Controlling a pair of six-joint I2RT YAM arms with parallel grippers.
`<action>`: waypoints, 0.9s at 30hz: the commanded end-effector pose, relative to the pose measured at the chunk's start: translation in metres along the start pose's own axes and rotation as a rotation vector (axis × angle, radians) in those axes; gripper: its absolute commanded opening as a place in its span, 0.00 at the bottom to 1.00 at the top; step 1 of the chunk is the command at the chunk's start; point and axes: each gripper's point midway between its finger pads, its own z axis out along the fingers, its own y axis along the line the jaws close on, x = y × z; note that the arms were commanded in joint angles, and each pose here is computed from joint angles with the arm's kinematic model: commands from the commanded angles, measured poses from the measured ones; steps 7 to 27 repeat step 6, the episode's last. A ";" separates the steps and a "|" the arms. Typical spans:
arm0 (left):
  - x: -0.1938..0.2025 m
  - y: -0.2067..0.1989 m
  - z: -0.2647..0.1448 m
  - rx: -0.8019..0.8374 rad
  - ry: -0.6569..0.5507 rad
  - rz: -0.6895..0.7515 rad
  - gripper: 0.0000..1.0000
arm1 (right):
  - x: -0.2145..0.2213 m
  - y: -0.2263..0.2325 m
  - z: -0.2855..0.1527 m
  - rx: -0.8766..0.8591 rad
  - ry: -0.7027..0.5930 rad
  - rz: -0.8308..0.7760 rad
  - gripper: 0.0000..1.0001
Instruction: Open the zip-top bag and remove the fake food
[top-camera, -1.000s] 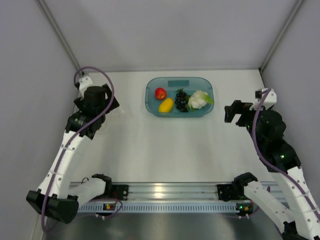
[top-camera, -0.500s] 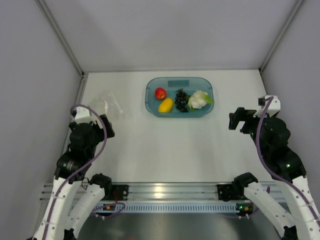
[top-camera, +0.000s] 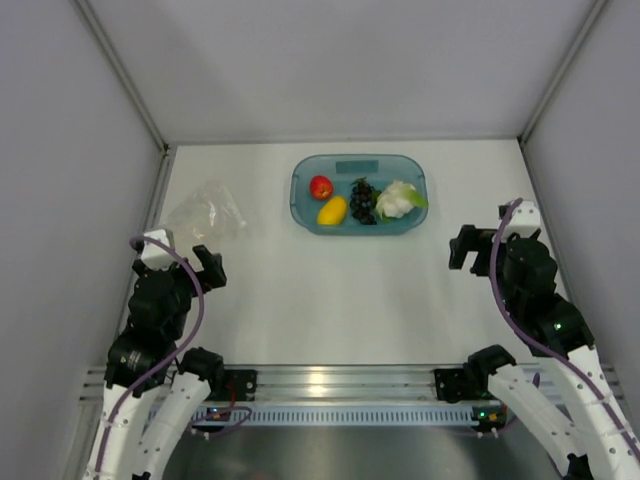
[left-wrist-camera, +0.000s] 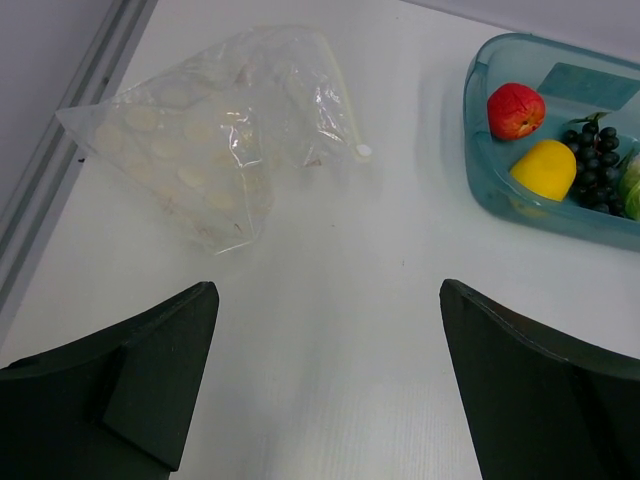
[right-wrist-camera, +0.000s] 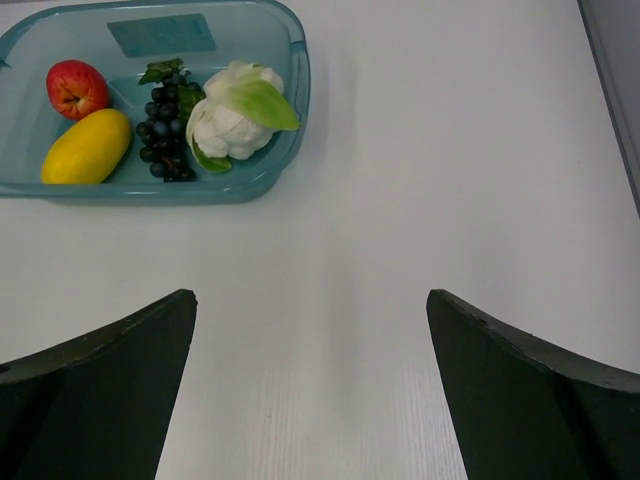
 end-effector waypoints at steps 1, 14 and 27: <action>-0.011 -0.006 0.004 0.022 -0.039 -0.009 0.98 | -0.011 0.004 0.003 -0.011 -0.049 0.029 0.99; -0.012 -0.007 0.006 0.018 -0.036 -0.003 0.98 | -0.007 0.005 0.007 -0.011 -0.030 0.026 0.99; -0.012 -0.007 0.006 0.018 -0.036 -0.003 0.98 | -0.007 0.005 0.007 -0.011 -0.030 0.026 0.99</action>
